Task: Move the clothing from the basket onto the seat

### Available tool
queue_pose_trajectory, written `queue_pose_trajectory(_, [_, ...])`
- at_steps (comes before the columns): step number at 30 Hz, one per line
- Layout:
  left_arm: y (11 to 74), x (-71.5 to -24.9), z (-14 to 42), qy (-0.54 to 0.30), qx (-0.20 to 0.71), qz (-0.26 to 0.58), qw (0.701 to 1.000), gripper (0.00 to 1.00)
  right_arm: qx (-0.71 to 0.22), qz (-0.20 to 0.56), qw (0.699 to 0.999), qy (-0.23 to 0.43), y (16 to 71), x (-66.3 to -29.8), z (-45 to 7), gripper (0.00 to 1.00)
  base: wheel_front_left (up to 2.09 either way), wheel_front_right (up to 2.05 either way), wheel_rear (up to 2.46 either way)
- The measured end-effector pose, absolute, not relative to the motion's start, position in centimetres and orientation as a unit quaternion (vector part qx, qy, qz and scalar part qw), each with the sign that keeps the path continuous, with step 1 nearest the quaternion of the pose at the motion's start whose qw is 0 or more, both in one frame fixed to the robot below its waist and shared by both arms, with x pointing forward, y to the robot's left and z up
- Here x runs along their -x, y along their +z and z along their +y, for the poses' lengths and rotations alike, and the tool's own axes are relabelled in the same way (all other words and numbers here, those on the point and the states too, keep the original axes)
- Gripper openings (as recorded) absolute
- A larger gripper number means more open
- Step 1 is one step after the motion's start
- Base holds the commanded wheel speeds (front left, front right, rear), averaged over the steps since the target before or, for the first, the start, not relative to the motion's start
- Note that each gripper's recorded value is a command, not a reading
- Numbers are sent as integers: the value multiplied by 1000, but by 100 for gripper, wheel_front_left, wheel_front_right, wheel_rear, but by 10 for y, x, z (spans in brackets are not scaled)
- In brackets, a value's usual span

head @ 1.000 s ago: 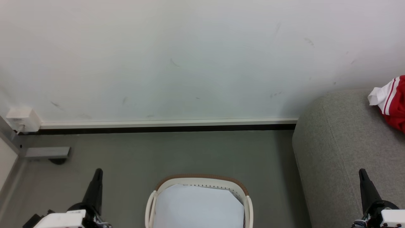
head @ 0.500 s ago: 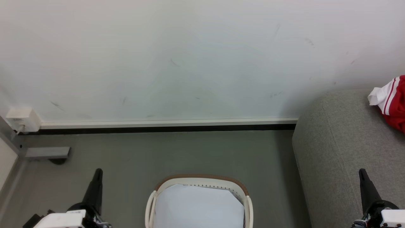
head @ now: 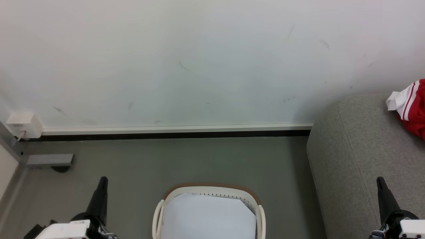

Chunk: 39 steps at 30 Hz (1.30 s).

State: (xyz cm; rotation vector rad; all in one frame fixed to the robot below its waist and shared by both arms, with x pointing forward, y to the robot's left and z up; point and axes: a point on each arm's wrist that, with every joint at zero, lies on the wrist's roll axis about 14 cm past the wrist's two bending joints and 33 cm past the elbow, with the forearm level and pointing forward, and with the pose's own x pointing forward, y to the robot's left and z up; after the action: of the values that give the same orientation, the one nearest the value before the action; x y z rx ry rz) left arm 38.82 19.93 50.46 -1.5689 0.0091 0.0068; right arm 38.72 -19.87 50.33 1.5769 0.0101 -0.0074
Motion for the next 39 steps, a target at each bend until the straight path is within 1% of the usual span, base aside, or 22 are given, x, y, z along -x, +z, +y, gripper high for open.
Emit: queue_pose_trajectory(39, [505,-388,199,3,706,4,708,0,-709,5,705,-3,503,-387,-199,0,0,0,0])
